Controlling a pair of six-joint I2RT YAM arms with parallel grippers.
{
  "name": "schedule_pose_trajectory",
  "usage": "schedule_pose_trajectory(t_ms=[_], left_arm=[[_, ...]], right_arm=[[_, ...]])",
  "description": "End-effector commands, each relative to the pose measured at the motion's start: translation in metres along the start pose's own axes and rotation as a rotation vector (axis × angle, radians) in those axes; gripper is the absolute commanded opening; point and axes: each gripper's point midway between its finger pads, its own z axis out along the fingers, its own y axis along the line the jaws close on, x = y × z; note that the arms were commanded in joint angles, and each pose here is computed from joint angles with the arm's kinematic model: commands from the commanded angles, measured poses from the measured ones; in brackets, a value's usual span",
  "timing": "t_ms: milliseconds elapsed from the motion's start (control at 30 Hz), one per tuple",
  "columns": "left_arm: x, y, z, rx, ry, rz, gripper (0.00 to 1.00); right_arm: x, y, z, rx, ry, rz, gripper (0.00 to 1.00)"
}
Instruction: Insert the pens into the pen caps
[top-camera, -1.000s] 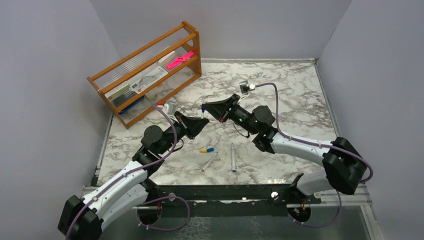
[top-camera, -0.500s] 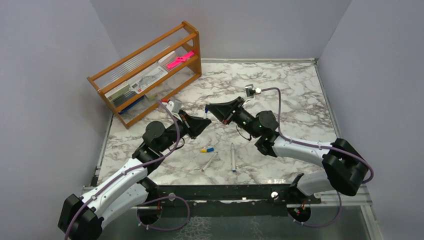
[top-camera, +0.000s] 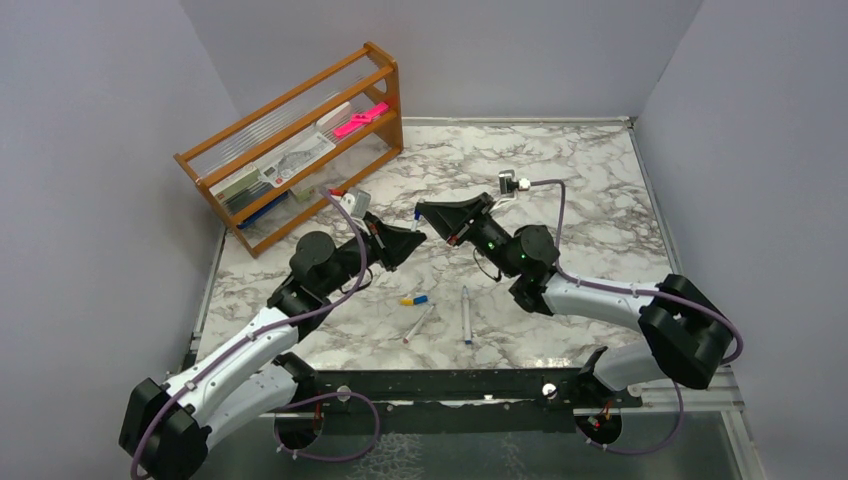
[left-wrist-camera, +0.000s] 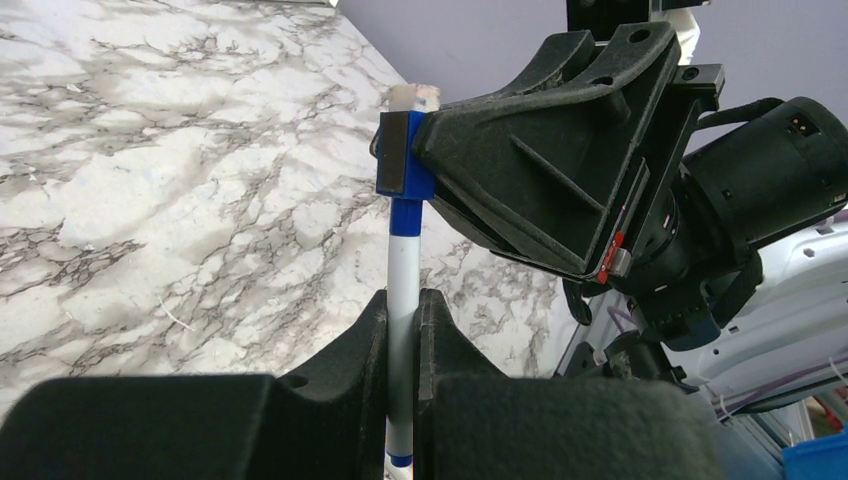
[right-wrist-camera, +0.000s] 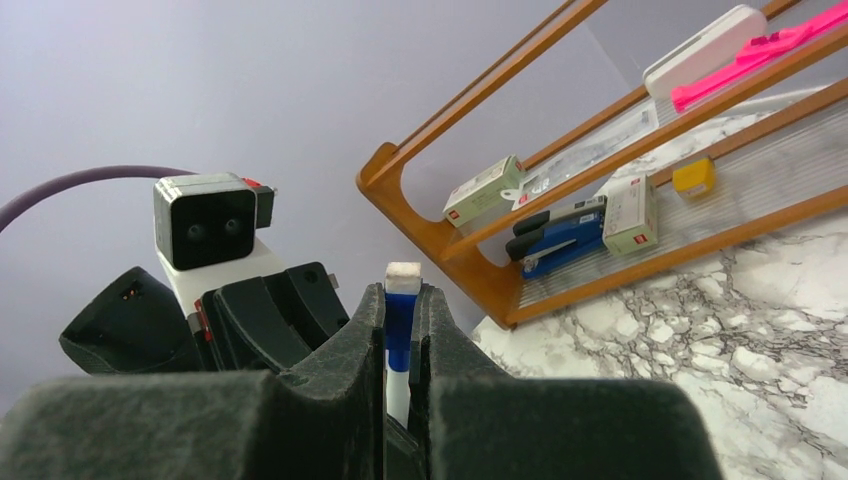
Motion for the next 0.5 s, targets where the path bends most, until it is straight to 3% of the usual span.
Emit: schedule_pose_trajectory(t_ms=[0,467], left_arm=[[-0.162,-0.049,-0.012,0.058,-0.551,0.101,0.0],[-0.165,-0.051,-0.009,0.064,-0.555,0.123,0.0]], right_arm=[[0.152,-0.016,-0.074,0.026,0.575,0.104,0.02],[0.177,-0.023,-0.093,0.047,0.64,0.123,0.02]])
